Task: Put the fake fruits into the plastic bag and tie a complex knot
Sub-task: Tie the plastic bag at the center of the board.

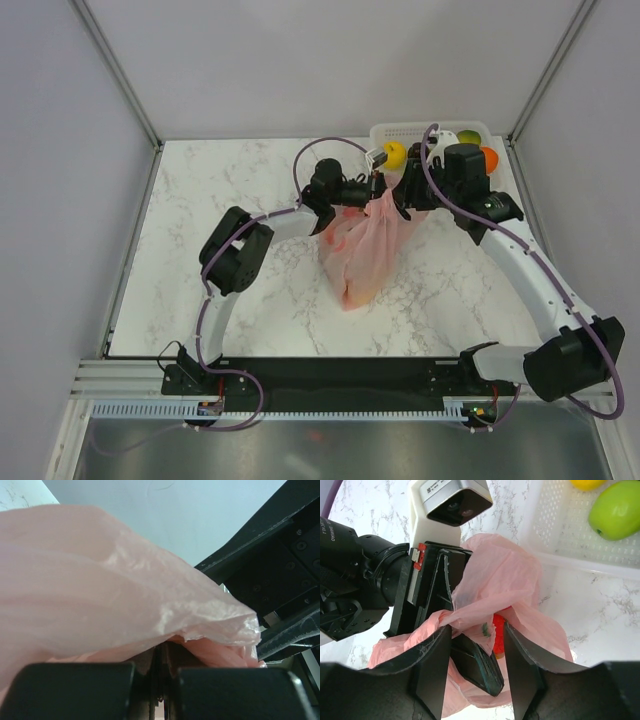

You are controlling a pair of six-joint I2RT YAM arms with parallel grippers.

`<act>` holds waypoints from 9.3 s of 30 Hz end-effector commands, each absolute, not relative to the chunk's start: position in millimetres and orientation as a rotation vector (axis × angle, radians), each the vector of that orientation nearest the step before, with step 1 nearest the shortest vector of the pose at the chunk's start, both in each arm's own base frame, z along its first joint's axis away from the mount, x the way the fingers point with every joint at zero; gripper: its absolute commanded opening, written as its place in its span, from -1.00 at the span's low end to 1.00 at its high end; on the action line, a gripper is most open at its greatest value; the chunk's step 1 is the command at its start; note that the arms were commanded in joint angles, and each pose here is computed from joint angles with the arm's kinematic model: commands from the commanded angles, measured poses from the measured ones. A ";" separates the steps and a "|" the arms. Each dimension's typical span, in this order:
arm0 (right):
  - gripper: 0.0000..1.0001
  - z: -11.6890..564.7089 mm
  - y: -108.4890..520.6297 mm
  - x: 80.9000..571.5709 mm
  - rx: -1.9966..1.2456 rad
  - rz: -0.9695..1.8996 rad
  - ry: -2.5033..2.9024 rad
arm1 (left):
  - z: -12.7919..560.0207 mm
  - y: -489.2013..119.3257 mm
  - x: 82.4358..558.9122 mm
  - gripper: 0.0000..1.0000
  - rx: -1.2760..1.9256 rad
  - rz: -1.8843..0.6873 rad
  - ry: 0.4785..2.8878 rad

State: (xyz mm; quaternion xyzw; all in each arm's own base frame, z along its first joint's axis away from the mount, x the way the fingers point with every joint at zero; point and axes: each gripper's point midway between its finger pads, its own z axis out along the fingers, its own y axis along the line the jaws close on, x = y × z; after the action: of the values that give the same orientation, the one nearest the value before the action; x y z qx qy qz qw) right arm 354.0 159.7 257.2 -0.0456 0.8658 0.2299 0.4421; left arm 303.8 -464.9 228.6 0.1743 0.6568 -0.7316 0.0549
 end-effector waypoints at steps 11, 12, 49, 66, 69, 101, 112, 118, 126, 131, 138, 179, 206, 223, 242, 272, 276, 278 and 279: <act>-0.31 260.5 138.2 330.9 -0.011 0.501 2.137 | 248.3 -477.4 321.2 -0.95 0.432 -2.192 1.834; -0.39 258.6 137.6 328.9 -0.011 0.502 2.142 | 248.6 -477.5 322.0 -0.95 0.423 -2.192 1.832; 0.16 231.4 158.0 317.7 -0.144 0.620 2.175 | 243.8 -490.8 332.9 -0.96 0.263 -2.222 1.870; -0.42 235.1 143.0 337.0 -0.108 0.490 2.140 | 241.3 -490.6 325.5 -0.85 0.281 -2.238 1.878; -0.71 235.4 141.2 340.7 -0.094 0.476 2.130 | 239.6 -492.2 323.4 -0.83 0.285 -2.238 1.882; -1.00 243.5 106.8 348.9 0.074 0.289 2.082 | 235.3 -465.2 334.0 -0.15 0.256 -2.204 1.881; -1.00 244.7 106.7 350.5 0.075 0.285 2.083 | 246.8 -437.9 332.2 -0.04 0.272 -2.188 1.845; -1.00 245.6 107.4 350.8 0.074 0.289 2.082 | 252.2 -430.6 330.2 0.06 0.286 -2.185 1.830; -1.00 245.0 106.0 350.8 0.079 0.281 2.083 | 255.0 -415.4 330.2 0.15 0.284 -2.166 1.815; -1.00 243.5 107.1 350.7 0.075 0.285 2.090 | 266.0 -406.1 322.6 0.17 0.364 -2.116 1.771; -1.00 241.0 109.9 351.0 0.064 0.297 2.102 | 278.6 -402.3 318.6 0.14 0.468 -1.964 1.719; -1.00 237.3 112.3 351.4 0.047 0.302 2.119 | 283.2 -436.8 332.2 0.22 0.598 -1.251 1.697; -1.00 235.1 109.6 353.5 0.058 0.278 2.133 | 296.6 -429.5 325.5 -0.95 0.614 -1.167 1.663; -1.00 227.1 92.5 356.8 0.153 0.178 2.148 | 280.0 -392.9 346.4 -0.95 0.434 -1.053 1.786; -1.00 231.9 76.6 357.9 0.214 0.129 2.121 | 287.3 -398.4 335.6 0.14 0.508 -1.135 1.733; -1.00 232.1 89.0 360.3 0.160 0.193 2.127 | 277.0 -432.7 335.4 -0.31 0.567 -1.108 1.745; -1.00 231.4 89.1 360.6 0.162 0.193 2.130 | 274.4 -439.9 332.3 -0.25 0.603 -1.134 1.747; -1.00 232.1 89.6 361.3 0.161 0.196 2.127 | 274.5 -441.5 332.2 -0.24 0.617 -1.126 1.751; -1.00 232.2 89.7 361.7 0.159 0.195 2.127 | 272.8 -443.4 331.7 -0.24 0.621 -1.125 1.754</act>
State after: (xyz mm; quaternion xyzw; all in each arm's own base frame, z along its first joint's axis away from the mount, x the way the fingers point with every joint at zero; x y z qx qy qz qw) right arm 351.4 87.2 209.9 0.0672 0.8864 0.0702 0.4526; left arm 330.6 -434.3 254.9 0.2264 0.7364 -0.4569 0.4446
